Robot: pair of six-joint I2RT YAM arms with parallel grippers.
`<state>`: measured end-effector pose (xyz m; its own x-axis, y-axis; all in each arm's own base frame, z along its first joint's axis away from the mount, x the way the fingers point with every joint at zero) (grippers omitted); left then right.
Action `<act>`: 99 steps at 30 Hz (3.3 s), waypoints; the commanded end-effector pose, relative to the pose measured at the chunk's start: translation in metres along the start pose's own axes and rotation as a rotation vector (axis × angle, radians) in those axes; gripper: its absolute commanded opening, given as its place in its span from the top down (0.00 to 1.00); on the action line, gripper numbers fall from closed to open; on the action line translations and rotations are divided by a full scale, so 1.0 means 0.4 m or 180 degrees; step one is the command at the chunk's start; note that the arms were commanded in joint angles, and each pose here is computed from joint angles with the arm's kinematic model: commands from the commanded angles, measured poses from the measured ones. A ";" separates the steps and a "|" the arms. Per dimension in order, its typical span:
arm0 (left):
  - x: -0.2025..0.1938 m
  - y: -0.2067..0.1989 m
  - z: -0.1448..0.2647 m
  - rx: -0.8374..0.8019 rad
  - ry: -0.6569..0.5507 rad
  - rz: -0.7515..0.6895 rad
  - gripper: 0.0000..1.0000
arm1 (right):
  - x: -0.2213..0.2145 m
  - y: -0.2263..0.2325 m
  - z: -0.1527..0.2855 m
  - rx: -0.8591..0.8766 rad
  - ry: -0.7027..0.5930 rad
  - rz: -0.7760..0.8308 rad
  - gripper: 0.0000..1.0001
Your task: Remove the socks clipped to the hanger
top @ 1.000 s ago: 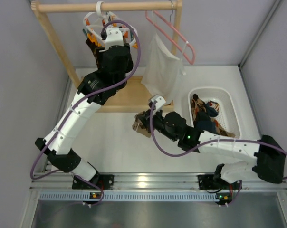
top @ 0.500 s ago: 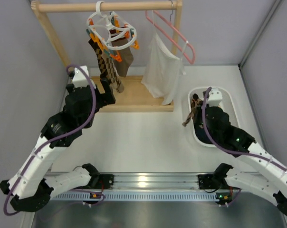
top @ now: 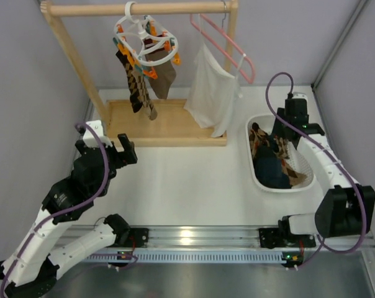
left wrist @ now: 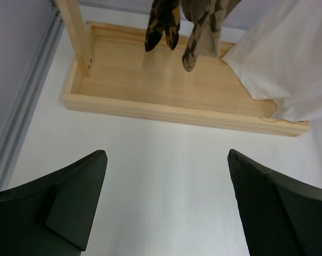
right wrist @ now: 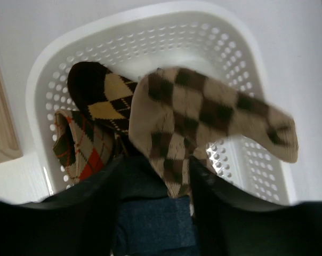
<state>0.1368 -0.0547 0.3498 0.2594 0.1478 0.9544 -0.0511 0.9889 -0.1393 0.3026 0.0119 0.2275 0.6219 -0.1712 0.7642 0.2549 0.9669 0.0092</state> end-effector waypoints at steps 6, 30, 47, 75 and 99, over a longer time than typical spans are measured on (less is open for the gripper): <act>-0.027 0.078 0.024 0.0480 -0.0366 0.0370 0.02 | 0.096 0.065 0.129 0.0720 -0.0613 -0.0174 0.29; -0.047 0.125 -0.034 0.0839 -0.0345 0.0630 0.02 | -0.011 0.940 0.430 0.2986 -0.1638 0.0445 0.11; -0.051 0.117 -0.042 0.0749 -0.0290 0.0606 0.02 | 0.020 1.134 0.287 0.2470 -0.2130 0.0412 0.65; 0.414 -0.151 -0.101 -0.0944 -0.0458 0.0923 0.02 | -0.068 0.751 0.511 0.3627 -0.1906 0.0416 1.00; 0.462 -0.245 -0.266 -0.0573 -0.0450 0.0852 0.11 | -0.155 0.810 0.521 0.3723 -0.1598 0.0593 1.00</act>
<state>0.2888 -0.1267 0.4998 0.2054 0.4195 0.8842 0.1181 0.8862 -0.4479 0.2077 0.3590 0.3027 0.1950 -0.1741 0.9652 -0.7384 0.6217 0.2613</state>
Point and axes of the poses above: each gripper's point midway between its finger pads, its own z axis back along the fingers, its own y axis along the line the jaws close on, x = y × z, the point moved 8 cm from there along z, back along the fingers, and after that the axes turned 1 degree about -z, right-handed, at the moved point
